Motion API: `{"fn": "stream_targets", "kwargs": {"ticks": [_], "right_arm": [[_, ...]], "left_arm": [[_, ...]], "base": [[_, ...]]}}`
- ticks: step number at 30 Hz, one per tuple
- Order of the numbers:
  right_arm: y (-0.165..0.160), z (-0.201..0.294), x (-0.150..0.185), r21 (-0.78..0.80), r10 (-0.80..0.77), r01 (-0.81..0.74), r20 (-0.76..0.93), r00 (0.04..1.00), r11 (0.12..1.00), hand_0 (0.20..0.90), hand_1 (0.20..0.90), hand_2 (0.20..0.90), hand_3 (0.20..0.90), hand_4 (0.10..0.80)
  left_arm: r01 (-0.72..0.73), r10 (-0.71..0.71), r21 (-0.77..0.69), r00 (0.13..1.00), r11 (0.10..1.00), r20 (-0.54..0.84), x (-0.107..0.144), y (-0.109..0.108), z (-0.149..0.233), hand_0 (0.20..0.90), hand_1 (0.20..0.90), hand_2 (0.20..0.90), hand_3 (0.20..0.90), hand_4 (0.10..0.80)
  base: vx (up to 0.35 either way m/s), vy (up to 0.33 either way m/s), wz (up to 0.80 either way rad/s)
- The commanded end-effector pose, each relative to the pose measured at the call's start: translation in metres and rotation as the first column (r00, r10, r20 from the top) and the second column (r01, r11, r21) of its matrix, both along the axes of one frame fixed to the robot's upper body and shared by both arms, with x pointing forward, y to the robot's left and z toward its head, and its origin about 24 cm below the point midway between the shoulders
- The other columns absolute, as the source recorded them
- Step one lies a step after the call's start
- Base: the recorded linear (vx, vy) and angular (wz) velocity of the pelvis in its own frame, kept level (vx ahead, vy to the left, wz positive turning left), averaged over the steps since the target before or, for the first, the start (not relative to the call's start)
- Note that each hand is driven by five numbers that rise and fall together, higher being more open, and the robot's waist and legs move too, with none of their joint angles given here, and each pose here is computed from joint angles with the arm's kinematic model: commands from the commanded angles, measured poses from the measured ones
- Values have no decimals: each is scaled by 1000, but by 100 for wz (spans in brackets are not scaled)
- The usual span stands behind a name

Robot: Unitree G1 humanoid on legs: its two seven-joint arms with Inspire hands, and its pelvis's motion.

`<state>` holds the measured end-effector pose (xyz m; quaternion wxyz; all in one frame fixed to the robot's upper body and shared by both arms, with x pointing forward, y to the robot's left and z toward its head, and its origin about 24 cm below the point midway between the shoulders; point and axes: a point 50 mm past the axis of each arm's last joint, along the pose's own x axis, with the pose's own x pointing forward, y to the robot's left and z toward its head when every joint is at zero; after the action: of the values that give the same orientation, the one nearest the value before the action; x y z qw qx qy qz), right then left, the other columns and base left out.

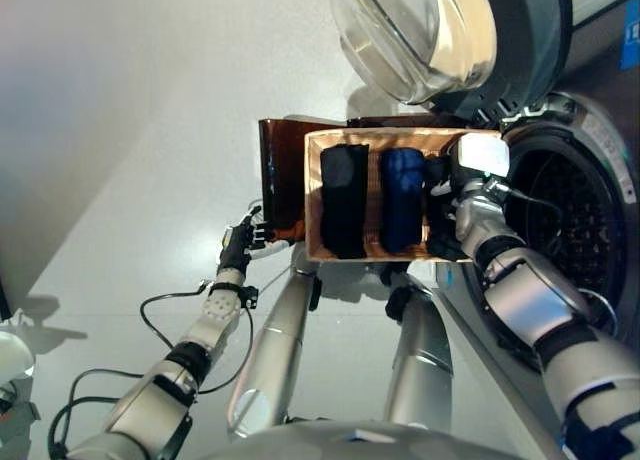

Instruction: Pick up the clothes and place them into the washing machine

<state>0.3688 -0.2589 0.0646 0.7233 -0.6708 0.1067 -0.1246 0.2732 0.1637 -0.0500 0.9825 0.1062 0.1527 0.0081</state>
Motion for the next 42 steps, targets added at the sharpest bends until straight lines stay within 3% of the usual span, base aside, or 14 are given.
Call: {"fn": "stream_targets", "kwargs": {"ticks": [1, 9, 17, 18, 19, 21, 22, 24, 27, 29, 30, 36, 40, 42], "right_arm": [[-28, -20, -21, -6, -78, 78, -68, 995, 997, 200, 200, 200, 200, 300], [-37, -26, -29, 55, -120, 125, -79, 990, 991, 200, 200, 200, 200, 300], [-23, -34, -30, 350, -127, 112, 18, 992, 930, 200, 200, 200, 200, 300], [-24, -37, -33, 528, -203, 140, 63, 977, 838, 200, 200, 200, 200, 300], [-24, -37, -33, 528, -203, 140, 63, 977, 838, 200, 200, 200, 200, 300], [-21, -37, -33, 757, -317, 123, 116, 941, 642, 200, 200, 200, 200, 300], [-24, -39, -36, 778, -349, 137, 112, 930, 614, 200, 200, 200, 200, 300], [-19, -39, -35, 899, -426, 79, 126, 896, 432, 200, 200, 200, 200, 300], [-12, -47, -37, 969, -494, 34, 96, 864, 246, 200, 200, 200, 200, 300], [-12, -53, -41, 976, -510, 47, 69, 857, 211, 200, 200, 200, 200, 300], [-6, -56, -41, 999, -566, -27, 44, 823, 37, 200, 200, 200, 200, 300], [17, -88, -60, 910, -658, -179, -124, 743, -373, 200, 200, 200, 200, 300], [25, -95, -67, 753, -704, -366, -178, 688, -547, 200, 200, 200, 200, 300], [27, -96, -69, 672, -737, -458, -196, 647, -581, 200, 200, 200, 200, 300]], "left_arm": [[-47, 51, 49, 995, 998, -86, -25, 16, -22, 900, 900, 900, 900, 800], [-43, 50, 50, 987, 998, -150, -38, 19, -34, 900, 900, 900, 900, 800], [-76, 82, 37, 974, 996, -211, -54, 23, -47, 900, 900, 900, 900, 800], [-87, 91, 27, 972, 996, -218, -57, 22, -50, 900, 900, 900, 900, 800], [-87, 91, 27, 972, 996, -218, -57, 22, -50, 900, 900, 900, 900, 800], [-98, 99, 15, 971, 995, -217, -60, 22, -51, 900, 900, 900, 900, 800], [-99, 100, 16, 970, 995, -220, -62, 23, -51, 900, 900, 900, 900, 800], [-103, 104, 17, 970, 995, -221, -65, 26, -52, 900, 900, 900, 900, 800], [-101, 103, 21, 970, 995, -222, -69, 28, -54, 900, 900, 900, 900, 800], [-97, 100, 23, 968, 995, -229, -71, 26, -55, 900, 900, 900, 900, 800], [-95, 99, 28, 967, 995, -236, -72, 26, -57, 900, 900, 900, 900, 800], [-71, 67, -8, 966, 997, -251, -77, 11, -61, 900, 900, 900, 900, 800], [-67, 51, -60, 969, 996, -241, -77, 0, -60, 900, 900, 900, 900, 800], [-59, 37, -85, 970, 995, -242, -81, -5, -61, 900, 900, 900, 900, 800]], "base": [[29, -28, -4], [30, -13, -1], [15, 0, -6], [7, -8, -12], [3, -11, -11], [5, 7, -6], [0, 16, -6], [-15, 14, -10], [-8, 7, -8], [5, 3, -7], [-4, 14, -10], [-4, 48, -8], [-14, 54, -17], [-17, 54, -15]]}}
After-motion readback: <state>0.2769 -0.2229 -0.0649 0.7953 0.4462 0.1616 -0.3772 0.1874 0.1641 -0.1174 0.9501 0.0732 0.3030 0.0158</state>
